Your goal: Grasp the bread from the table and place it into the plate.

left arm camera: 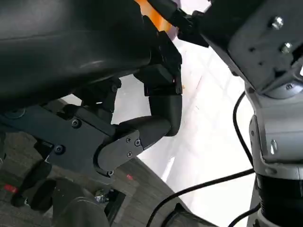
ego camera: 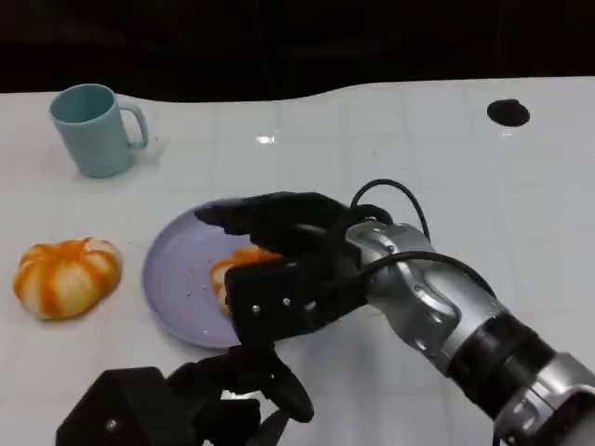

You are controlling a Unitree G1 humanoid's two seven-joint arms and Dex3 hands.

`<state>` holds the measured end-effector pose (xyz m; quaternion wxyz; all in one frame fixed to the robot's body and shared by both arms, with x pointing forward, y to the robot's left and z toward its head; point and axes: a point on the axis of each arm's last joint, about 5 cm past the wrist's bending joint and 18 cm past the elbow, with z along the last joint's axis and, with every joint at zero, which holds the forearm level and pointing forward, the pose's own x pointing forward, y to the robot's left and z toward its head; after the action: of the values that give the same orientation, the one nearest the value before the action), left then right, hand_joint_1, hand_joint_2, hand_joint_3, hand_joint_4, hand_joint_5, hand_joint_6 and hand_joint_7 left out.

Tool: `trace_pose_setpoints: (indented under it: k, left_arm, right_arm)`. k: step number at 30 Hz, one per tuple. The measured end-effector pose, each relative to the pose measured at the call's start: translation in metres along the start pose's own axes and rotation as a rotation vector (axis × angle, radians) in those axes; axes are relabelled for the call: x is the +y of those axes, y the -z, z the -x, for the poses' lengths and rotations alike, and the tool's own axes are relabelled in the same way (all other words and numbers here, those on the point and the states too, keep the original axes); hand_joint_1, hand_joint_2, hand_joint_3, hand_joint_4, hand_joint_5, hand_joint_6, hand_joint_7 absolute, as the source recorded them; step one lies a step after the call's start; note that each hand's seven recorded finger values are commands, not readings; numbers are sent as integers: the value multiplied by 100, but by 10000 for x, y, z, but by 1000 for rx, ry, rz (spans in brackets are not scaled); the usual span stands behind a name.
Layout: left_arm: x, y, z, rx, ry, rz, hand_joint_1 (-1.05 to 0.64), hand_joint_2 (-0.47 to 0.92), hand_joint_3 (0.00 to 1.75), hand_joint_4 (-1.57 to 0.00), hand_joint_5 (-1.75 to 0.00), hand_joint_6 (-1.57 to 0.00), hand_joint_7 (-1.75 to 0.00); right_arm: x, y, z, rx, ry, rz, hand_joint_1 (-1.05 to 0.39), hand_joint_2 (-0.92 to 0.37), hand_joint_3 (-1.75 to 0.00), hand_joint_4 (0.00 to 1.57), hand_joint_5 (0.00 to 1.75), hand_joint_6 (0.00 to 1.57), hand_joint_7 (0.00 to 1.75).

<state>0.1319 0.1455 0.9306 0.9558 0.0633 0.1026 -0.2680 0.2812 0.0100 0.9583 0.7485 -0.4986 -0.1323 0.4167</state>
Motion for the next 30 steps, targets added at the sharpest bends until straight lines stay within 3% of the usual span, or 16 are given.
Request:
trace_pose_setpoints:
  k: [9,14,24,27,28,30]
  left_arm:
    - [11,13,-5,6,-4,-4,-32,66,99,-74,-175,-58,-160]
    - [21,22,-6,4,-9,-8,-34,67,99,-75,-175,-59,-160]
    - [47,50,-5,-11,-15,15,-33,71,93,-73,-175,-58,-159]
    - [60,59,-5,-13,-17,13,-33,72,91,-72,-175,-58,-159]
    - [62,63,-8,-11,-16,13,-33,72,91,-72,-175,-58,-158]
    - [67,67,-10,-13,-13,12,-33,72,90,-72,-175,-58,-158]
  right_arm:
    - [-115,55,360,-52,71,-14,-85,-92,-44,7,5,9,2]
    - [-89,158,647,-70,118,-48,-79,-92,-36,11,8,13,4]
    - [121,459,1254,-112,280,-144,-47,-92,-13,52,42,59,21]
    - [232,535,1389,-120,350,-180,-38,-92,-8,60,65,73,25]
    - [261,547,1415,-122,369,-186,-32,-91,-8,67,81,80,33]
    - [331,578,1483,-114,435,-224,-27,-86,-18,71,100,79,56]
